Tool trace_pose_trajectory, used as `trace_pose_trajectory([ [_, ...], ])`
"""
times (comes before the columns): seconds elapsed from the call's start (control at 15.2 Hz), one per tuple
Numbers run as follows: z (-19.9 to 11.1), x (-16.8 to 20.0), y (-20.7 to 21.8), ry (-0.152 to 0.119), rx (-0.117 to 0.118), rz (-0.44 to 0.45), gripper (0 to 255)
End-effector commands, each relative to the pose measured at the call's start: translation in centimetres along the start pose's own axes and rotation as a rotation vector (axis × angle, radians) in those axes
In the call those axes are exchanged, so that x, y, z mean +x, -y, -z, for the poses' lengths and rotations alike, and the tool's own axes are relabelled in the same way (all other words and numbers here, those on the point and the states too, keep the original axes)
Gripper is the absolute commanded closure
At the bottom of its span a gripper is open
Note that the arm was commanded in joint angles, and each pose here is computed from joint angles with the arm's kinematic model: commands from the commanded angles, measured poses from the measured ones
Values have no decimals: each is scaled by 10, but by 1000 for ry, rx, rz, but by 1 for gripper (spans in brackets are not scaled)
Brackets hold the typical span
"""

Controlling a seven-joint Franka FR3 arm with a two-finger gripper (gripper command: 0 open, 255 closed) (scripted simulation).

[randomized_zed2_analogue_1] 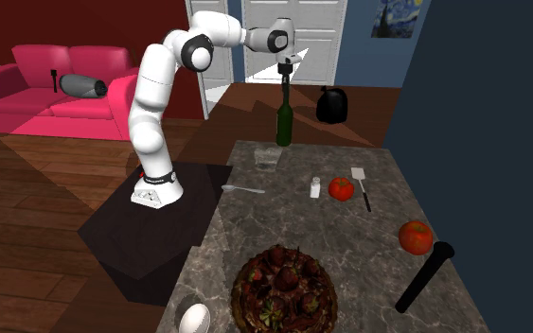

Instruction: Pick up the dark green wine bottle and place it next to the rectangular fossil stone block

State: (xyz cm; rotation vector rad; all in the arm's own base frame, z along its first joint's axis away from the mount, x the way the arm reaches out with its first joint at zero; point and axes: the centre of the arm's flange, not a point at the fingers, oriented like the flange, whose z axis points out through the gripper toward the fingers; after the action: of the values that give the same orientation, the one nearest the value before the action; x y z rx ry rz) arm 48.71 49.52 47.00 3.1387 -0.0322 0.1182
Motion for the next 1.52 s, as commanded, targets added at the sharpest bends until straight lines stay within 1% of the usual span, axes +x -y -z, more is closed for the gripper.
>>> trace_pose_trajectory([
  [0.0,-2,0,0,-1,1,0,255],
  [0.33,-2,0,0,-1,1,0,255],
  [0.4,-2,0,0,-1,1,0,0],
  [0.73,-2,0,0,-1,1,0,0],
  [0.99,48,0,0,-1,1,0,0],
  [1.45,48,0,0,-1,1,0,0],
])
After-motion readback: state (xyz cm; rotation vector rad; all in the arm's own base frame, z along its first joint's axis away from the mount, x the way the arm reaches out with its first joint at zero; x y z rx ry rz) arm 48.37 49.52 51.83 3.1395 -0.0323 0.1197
